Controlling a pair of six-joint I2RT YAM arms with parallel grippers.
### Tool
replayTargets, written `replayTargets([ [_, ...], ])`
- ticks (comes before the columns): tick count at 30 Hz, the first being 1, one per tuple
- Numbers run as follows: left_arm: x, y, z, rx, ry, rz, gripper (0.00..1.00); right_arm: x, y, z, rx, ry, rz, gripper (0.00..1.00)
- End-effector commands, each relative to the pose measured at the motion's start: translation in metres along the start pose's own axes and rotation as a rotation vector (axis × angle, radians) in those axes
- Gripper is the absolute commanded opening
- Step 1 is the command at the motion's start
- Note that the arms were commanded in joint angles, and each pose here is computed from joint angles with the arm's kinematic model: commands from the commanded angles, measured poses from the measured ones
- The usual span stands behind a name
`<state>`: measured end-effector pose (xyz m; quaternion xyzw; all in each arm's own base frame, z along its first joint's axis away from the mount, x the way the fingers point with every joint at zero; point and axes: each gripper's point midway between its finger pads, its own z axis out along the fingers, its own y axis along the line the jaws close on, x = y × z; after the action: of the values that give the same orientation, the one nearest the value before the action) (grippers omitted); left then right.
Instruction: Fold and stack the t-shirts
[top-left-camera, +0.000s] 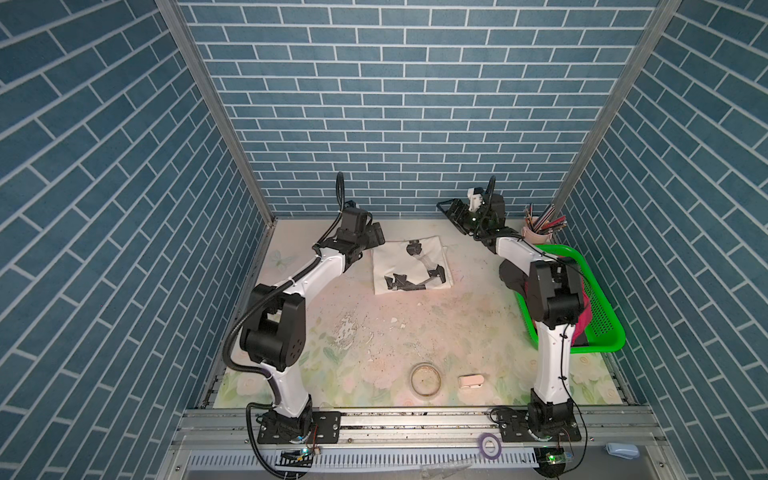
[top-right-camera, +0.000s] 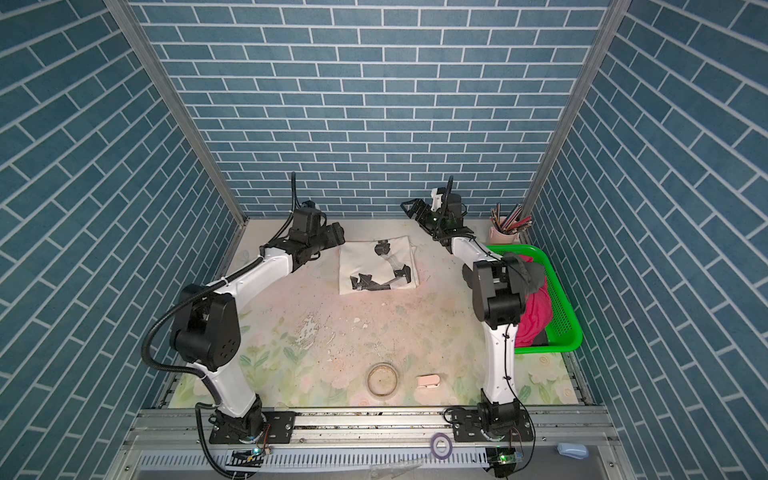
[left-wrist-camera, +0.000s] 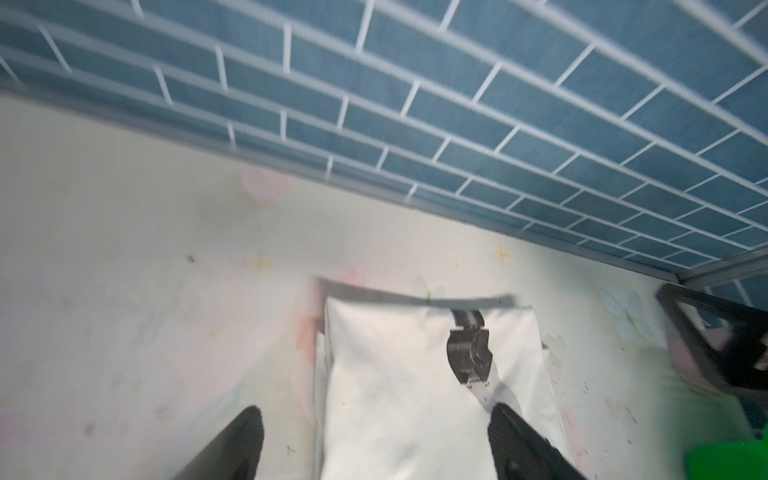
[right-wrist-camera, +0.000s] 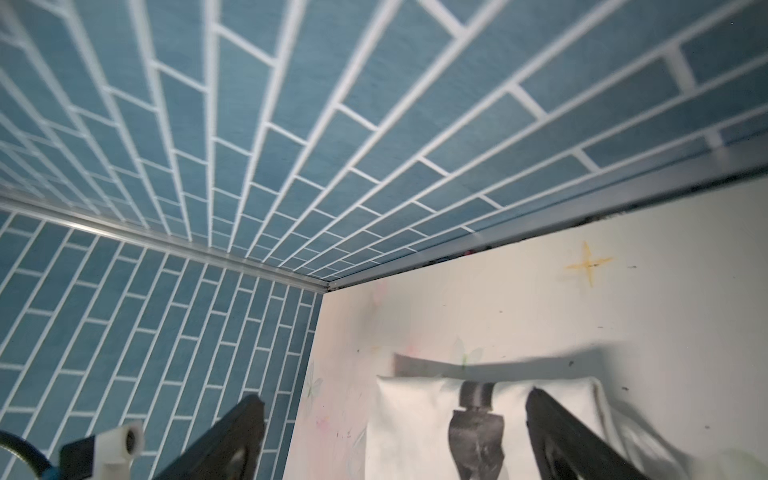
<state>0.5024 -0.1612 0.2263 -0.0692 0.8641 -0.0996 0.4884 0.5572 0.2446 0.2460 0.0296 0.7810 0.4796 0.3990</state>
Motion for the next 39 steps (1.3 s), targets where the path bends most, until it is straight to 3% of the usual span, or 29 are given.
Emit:
replayTargets([
  [1,0.001,0.048,-0.015,-0.270,0.003,0.186,0.87,0.016,0.004,-0.027,0.072,0.030,-0.141,0.98],
  [6,0.017,0.029,-0.017,-0.043,0.026,0.138,0.87,0.051,-0.007,-0.074,0.185,0.067,-0.230,0.98],
  [8,0.035,0.016,-0.007,0.036,0.093,0.136,0.87,0.069,-0.015,-0.088,0.212,0.097,-0.233,0.98],
  [12,0.083,0.000,0.018,0.123,0.282,0.119,0.87,0.102,-0.027,-0.110,0.237,0.140,-0.219,0.98],
  [20,0.144,-0.009,0.033,0.226,0.461,0.074,0.87,0.154,-0.033,-0.127,0.256,0.223,-0.201,0.98],
  [24,0.159,-0.012,0.039,0.236,0.504,0.061,0.87,0.167,-0.031,-0.128,0.252,0.242,-0.199,0.98],
  [33,0.162,0.022,0.055,0.052,0.505,0.097,0.87,0.170,-0.001,-0.130,0.167,0.228,-0.188,0.98],
  [39,0.176,0.017,0.067,0.095,0.554,0.090,0.87,0.170,0.008,-0.133,0.144,0.220,-0.183,0.98],
])
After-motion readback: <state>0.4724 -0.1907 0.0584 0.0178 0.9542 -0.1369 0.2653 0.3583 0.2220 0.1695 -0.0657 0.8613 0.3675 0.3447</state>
